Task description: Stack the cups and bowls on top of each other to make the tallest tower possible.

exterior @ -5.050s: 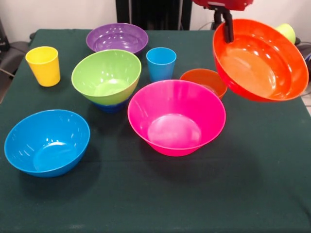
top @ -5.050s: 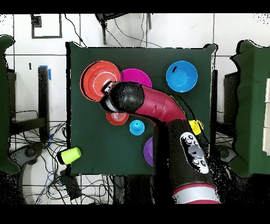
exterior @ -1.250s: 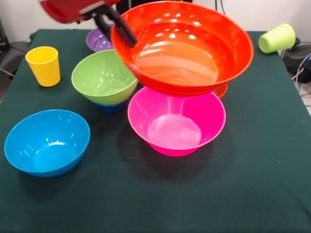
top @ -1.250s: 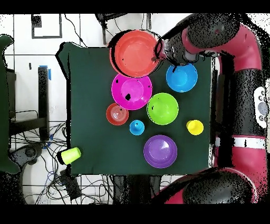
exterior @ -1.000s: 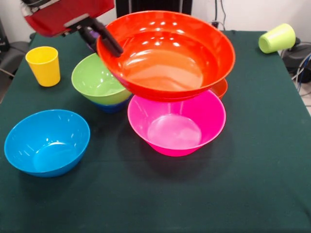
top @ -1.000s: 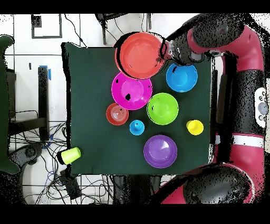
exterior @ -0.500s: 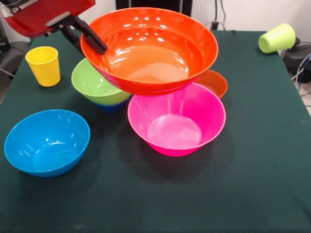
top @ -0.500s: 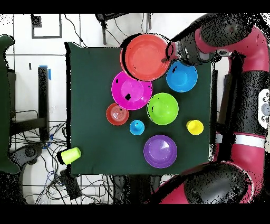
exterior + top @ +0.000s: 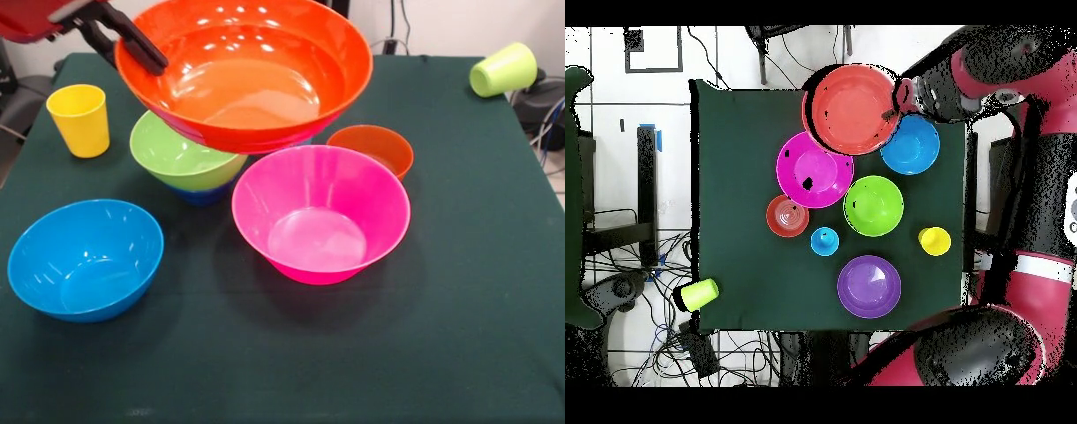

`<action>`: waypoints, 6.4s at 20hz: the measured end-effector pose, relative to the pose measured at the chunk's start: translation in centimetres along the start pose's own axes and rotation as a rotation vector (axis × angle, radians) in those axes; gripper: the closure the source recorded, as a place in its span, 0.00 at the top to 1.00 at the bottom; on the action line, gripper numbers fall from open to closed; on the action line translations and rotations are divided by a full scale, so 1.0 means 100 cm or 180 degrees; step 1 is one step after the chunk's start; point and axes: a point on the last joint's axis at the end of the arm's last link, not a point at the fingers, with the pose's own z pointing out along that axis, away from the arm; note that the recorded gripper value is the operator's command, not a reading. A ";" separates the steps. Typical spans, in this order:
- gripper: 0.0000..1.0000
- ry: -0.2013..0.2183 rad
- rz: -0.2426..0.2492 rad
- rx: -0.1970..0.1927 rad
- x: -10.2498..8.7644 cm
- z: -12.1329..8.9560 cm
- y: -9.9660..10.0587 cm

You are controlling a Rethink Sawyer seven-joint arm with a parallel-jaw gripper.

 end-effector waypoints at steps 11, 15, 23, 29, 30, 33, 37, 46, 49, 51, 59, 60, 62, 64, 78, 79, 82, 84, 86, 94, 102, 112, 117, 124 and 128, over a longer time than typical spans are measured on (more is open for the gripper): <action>0.00 -0.0058 -0.0159 0.0010 0.010 -0.019 -0.032; 0.00 -0.0085 -0.0231 -0.0002 0.018 -0.025 -0.054; 0.00 -0.0094 -0.0331 -0.0039 0.030 -0.019 -0.086; 0.00 -0.0114 -0.0355 -0.0033 0.039 0.000 -0.095; 0.00 -0.0121 -0.0363 -0.0026 0.040 0.004 -0.096; 0.00 -0.0147 -0.0392 -0.0004 0.046 0.015 -0.096; 0.00 -0.0181 -0.0433 0.0031 0.056 0.029 -0.095; 0.00 -0.0131 -0.0506 0.0054 0.076 0.047 -0.087; 0.00 -0.0097 -0.0524 0.0052 0.079 0.049 -0.083; 0.00 -0.0075 -0.0535 0.0054 0.081 0.050 -0.081; 0.00 -0.0091 -0.0539 0.0043 0.094 0.062 -0.085; 0.00 -0.0108 -0.0539 0.0043 0.094 0.064 -0.085; 0.00 -0.0142 -0.0542 0.0045 0.094 0.070 -0.086; 0.00 -0.0165 -0.0546 0.0045 0.094 0.074 -0.086; 0.00 -0.0196 -0.0556 0.0031 0.093 0.086 -0.086; 0.00 -0.0194 -0.0555 0.0026 0.093 0.087 -0.086; 0.00 -0.0186 -0.0553 0.0012 0.093 0.090 -0.087; 0.00 -0.0184 -0.0551 0.0006 0.093 0.091 -0.087; 0.00 -0.0188 -0.0549 0.0007 0.092 0.091 -0.088; 0.00 -0.0205 -0.0540 0.0016 0.091 0.090 -0.091; 0.00 -0.0168 -0.0530 -0.0046 0.091 0.103 -0.094; 0.00 -0.0178 -0.0490 -0.0046 0.096 0.102 -0.105; 0.00 -0.0214 -0.0425 -0.0039 0.103 0.095 -0.121; 0.00 -0.0227 -0.0397 0.0033 0.106 0.091 -0.134; 0.00 -0.0226 -0.0377 0.0077 0.105 0.086 -0.141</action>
